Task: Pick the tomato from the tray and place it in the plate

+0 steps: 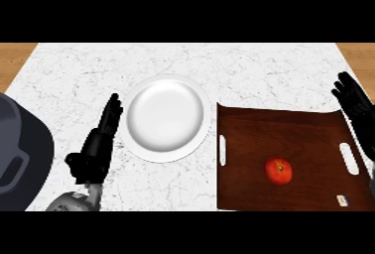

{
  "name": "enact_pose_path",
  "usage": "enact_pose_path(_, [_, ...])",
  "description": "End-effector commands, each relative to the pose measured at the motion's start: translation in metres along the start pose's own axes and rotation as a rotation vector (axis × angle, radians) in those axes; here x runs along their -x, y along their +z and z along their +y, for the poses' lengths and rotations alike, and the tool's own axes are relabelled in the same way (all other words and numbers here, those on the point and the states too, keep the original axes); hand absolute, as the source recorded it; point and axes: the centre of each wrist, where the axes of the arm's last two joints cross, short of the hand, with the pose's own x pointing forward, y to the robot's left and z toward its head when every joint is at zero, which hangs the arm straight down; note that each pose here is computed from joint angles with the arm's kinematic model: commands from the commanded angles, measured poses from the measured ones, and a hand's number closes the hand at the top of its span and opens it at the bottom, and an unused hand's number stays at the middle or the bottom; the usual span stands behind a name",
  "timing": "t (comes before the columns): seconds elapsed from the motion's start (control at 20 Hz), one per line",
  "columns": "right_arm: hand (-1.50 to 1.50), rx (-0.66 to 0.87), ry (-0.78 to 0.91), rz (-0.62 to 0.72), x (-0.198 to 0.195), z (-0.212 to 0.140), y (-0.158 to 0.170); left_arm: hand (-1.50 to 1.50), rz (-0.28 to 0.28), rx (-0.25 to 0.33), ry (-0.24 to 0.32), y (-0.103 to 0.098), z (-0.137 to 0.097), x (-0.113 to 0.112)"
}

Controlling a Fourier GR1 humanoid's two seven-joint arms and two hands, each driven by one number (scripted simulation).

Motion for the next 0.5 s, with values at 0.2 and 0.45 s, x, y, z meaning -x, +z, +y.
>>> enact_pose_path(0.2, [-1.5, 0.228, -0.322, -0.02, -0.051, 0.1, -0.022, 0.0, -0.002, -0.009, -0.165, -0.029, 0.051, -0.009])
enact_pose_path(0.45, [1.5, 0.19, 0.405, 0.035, -0.001, 0.103, 0.001, 0.0, 0.045, 0.037, -0.147, -0.025, 0.043, -0.003])
